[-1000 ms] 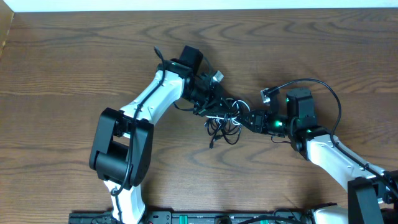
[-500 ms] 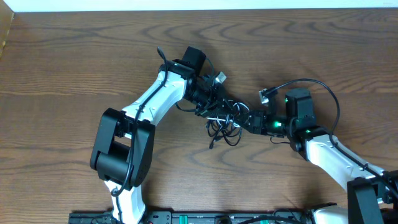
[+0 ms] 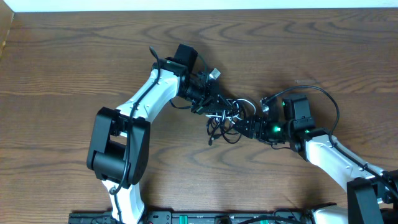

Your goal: Untangle cables

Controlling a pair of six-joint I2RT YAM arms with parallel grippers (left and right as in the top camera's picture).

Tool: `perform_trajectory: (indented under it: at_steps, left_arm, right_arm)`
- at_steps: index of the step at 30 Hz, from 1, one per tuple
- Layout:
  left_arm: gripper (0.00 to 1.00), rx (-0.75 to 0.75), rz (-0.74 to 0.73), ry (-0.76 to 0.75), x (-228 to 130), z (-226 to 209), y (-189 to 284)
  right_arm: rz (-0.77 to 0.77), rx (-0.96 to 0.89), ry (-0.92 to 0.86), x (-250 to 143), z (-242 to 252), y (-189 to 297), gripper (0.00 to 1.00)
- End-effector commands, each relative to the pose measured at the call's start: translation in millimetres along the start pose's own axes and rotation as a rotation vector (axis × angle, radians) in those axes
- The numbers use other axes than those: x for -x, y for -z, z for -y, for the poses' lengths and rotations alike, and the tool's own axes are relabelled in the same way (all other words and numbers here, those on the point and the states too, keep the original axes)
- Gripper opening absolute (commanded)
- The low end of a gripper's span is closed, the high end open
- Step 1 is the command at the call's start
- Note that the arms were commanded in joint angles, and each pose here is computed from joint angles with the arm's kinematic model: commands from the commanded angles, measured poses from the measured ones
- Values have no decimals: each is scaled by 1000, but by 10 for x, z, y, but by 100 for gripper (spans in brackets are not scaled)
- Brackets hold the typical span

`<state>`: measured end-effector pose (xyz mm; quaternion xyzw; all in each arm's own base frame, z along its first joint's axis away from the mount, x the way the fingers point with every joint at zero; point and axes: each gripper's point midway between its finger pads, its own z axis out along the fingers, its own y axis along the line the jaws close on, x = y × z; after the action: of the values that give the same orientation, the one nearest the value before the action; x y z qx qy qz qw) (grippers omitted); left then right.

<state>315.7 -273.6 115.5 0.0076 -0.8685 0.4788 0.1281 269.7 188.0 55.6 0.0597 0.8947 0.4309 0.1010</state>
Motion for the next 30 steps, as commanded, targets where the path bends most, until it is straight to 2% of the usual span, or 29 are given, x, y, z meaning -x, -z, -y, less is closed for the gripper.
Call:
perform_trajectory:
  at_steps: [1,6,10,16,19,21,24,30]
  left_arm:
    - [8,-29,-7,10,3,24,30]
    - [8,-28,-10,-24,-8,20,30]
    - [8,-26,-17,-83,-32,9,30]
    - [8,-28,-24,-149,-56,7,29]
    - [8,-92,-44,-218,-103,112,34]
    - [8,-152,-59,-277,-148,207,48]
    - [8,-163,-58,-332,-155,221,49]
    - [8,-162,-67,-355,-185,233,16]
  right_arm:
    - [40,-100,-13,44,179,9,75]
    - [73,-34,-11,180,114,87,66]
    - [114,43,-16,342,67,220,65]
    - [167,16,-133,469,251,361,53]
    - [177,-41,-215,450,361,347,45]
    - [175,-47,-211,439,357,329,43]
    - [157,-42,-214,395,312,283,43]
    - [159,-73,-194,373,311,229,43]
